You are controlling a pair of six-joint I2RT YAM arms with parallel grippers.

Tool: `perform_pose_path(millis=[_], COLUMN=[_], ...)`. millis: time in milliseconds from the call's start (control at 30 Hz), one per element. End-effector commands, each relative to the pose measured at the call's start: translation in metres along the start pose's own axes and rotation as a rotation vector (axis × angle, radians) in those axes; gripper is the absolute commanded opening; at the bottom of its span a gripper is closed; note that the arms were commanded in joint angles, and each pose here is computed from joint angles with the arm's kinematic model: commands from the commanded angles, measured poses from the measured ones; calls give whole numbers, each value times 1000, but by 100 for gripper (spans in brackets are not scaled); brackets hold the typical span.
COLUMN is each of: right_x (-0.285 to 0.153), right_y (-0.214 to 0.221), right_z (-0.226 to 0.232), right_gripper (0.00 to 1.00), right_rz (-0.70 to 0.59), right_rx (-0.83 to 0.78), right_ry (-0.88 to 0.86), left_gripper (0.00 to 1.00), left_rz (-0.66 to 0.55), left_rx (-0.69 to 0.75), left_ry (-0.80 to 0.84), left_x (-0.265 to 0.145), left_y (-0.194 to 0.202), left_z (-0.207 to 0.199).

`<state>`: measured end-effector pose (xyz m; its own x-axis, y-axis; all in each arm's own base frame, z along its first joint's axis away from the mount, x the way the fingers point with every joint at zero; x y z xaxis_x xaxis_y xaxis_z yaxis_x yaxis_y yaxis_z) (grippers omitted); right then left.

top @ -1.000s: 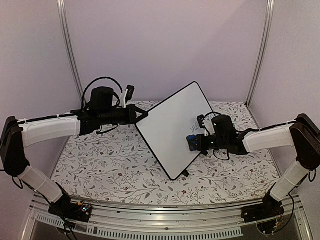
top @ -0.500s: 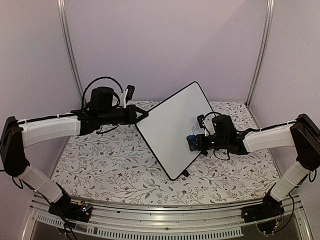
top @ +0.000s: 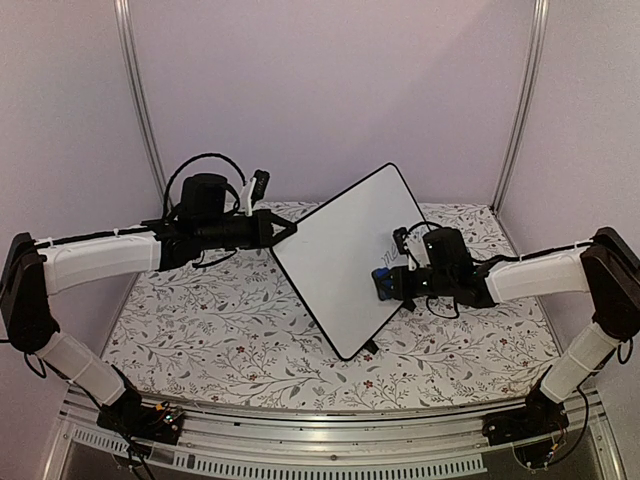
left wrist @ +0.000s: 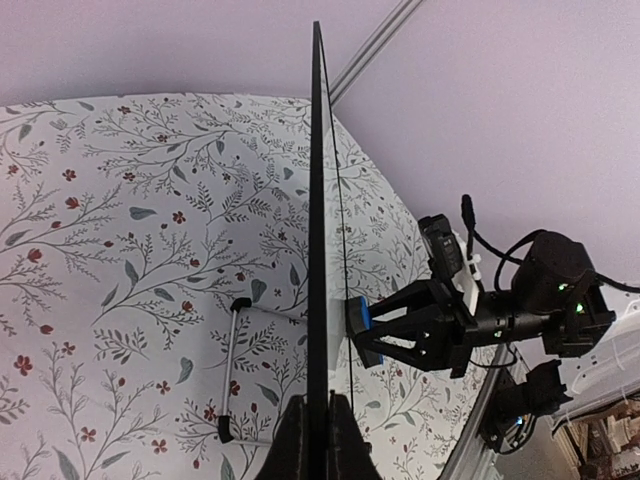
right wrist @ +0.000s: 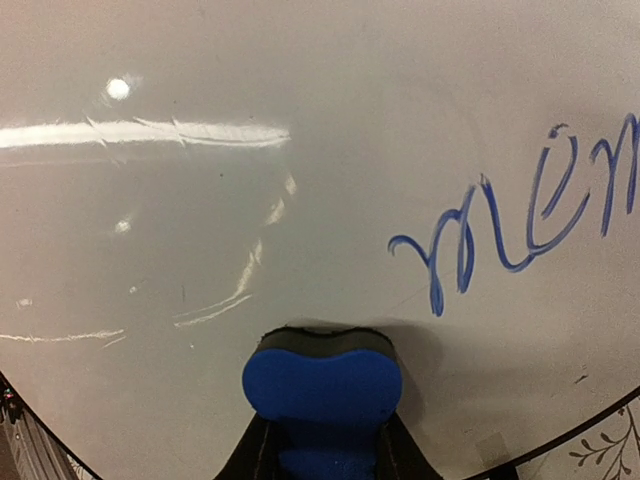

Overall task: Erase the whiteboard
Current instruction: Erase the whiteboard at the center of the board.

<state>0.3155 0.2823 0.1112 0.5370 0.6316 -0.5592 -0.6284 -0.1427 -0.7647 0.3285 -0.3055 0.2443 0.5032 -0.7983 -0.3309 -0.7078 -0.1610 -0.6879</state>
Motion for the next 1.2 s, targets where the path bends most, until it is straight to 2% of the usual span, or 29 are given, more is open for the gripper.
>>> perform_pose_path(millis=[0, 233, 567, 933, 1167], right_x=[7, 5, 8, 8, 10], right_y=[7, 33, 1, 38, 15], right_z=[1, -6, 4, -6, 0], right_gripper=[16, 16, 16, 16, 16], right_rz=[33, 69, 22, 76, 38], right_rx=[-9, 19, -7, 26, 11], right_ry=[-11, -4, -25, -13, -24], left_gripper=[0, 0, 0, 0, 0], left_rz=[45, 47, 48, 50, 49], left_rx=[100, 96, 96, 98, 98], left_ry=[104, 110, 108, 115, 114], left_x=[1, 1, 2, 1, 1], left_y=[11, 12, 12, 13, 13], left_z=[-25, -26, -25, -27, -27])
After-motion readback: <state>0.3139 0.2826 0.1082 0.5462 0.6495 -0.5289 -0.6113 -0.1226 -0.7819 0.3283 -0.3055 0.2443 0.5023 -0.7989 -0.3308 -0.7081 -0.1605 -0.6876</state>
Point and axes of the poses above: each gripper's point midway between its finger pads, its own x axis out along the fingers, its own z axis along the line the jaws close on, y = z × x, the point moved 2 cm from there along -x, back along the fingers, and after that the axes turned 6 degrees about -x, right-handed, at the moved point
